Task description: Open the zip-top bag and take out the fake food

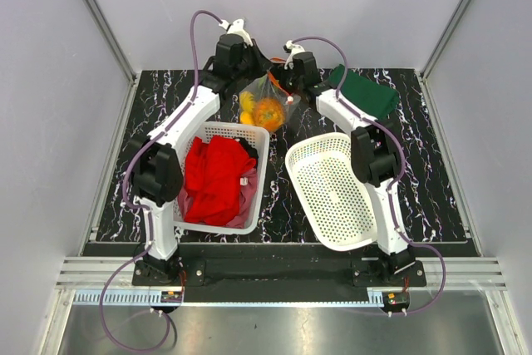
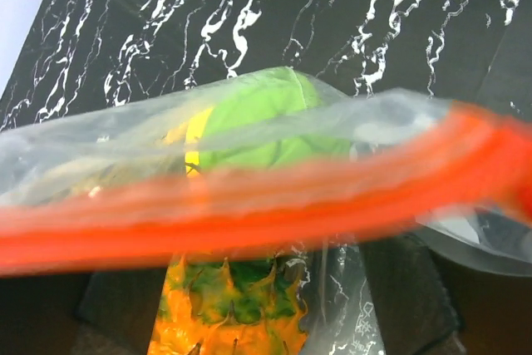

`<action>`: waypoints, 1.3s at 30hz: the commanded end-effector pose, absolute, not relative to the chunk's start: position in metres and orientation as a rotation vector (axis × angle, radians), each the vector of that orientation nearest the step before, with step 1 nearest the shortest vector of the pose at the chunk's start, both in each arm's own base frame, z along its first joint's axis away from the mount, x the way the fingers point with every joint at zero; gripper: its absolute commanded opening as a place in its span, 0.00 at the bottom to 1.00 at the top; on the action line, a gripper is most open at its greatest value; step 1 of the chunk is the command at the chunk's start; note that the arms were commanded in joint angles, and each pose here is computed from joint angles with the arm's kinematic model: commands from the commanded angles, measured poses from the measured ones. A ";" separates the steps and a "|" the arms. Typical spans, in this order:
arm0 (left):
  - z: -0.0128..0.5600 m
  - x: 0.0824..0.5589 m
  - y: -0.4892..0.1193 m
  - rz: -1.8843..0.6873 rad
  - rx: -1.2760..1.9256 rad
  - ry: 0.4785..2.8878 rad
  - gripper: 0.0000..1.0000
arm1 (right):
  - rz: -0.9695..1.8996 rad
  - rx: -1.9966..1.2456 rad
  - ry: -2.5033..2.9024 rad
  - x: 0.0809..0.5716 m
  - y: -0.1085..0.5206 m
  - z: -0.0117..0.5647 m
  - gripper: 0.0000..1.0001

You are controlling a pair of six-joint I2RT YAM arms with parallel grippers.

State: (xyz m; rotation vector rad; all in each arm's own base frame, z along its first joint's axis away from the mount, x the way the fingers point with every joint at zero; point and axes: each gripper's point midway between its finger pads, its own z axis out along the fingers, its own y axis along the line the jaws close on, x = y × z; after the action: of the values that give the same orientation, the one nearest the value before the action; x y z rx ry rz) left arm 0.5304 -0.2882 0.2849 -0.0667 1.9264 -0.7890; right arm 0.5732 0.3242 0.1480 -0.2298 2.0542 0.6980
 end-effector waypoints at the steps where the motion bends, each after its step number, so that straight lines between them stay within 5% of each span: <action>1: 0.332 0.530 -0.315 -0.929 -0.023 1.801 0.00 | 0.746 -0.243 1.944 0.581 0.336 0.173 0.94; 9: 0.319 0.526 -0.333 -0.971 -0.014 1.833 0.00 | 0.838 -0.241 1.773 0.594 0.348 0.185 0.96; 28: 0.322 0.520 -0.308 -0.906 -0.029 1.829 0.00 | 0.874 -0.262 1.723 0.584 0.334 0.203 0.14; 39: 0.352 0.502 -0.303 -1.173 -0.147 1.755 0.00 | 0.691 -0.281 1.934 0.545 0.295 0.228 0.15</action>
State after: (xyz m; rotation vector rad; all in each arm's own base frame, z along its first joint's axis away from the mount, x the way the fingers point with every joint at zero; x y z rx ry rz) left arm 0.5228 -0.3090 0.2697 -0.1120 1.9602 -0.9902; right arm 0.5568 0.3180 0.1423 -0.2568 1.9886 0.7979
